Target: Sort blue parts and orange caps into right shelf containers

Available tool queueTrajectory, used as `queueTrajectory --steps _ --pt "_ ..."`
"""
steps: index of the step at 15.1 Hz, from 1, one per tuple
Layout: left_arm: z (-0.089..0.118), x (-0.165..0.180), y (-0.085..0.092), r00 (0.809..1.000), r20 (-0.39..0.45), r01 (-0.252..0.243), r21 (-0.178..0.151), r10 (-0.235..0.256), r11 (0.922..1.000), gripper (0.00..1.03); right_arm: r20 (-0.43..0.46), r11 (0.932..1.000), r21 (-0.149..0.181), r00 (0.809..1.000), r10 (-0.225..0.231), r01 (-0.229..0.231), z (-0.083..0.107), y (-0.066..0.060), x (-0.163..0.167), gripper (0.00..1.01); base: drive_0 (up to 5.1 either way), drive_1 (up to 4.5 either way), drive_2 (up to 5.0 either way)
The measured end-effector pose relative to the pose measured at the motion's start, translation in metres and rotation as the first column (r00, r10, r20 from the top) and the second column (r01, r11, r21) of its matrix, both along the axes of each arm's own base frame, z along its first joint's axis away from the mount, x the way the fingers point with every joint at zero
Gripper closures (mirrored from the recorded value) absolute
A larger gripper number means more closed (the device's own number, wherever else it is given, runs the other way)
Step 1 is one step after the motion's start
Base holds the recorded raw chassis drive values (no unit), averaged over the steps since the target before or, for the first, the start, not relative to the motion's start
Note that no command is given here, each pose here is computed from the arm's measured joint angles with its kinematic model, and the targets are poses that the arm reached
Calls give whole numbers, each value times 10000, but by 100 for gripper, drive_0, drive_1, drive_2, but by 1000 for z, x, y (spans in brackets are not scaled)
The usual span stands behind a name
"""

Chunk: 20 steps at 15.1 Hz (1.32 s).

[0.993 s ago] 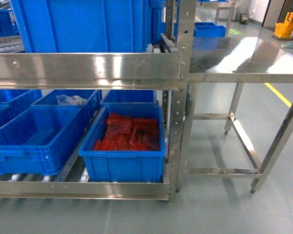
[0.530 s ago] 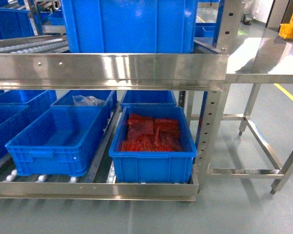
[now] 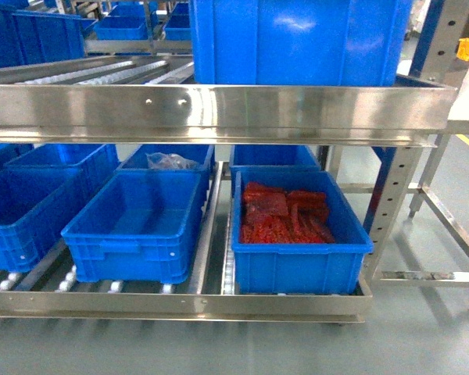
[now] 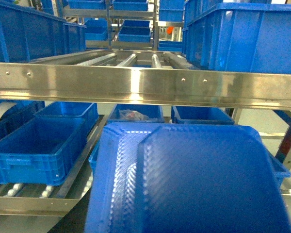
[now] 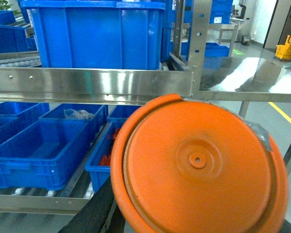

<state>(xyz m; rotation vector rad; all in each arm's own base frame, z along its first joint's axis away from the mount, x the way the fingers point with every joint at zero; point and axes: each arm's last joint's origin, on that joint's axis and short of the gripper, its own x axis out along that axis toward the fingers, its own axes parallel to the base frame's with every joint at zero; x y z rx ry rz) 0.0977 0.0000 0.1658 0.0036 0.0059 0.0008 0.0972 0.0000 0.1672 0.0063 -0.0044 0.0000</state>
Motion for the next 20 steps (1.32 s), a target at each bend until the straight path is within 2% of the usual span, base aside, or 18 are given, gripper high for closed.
queueTrajectory --steps 20 --pt "0 0 0 10000 -8 8 0 -8 10000 60 -31 10000 0 10000 0 0 0 0 0 57 -501 244 244"
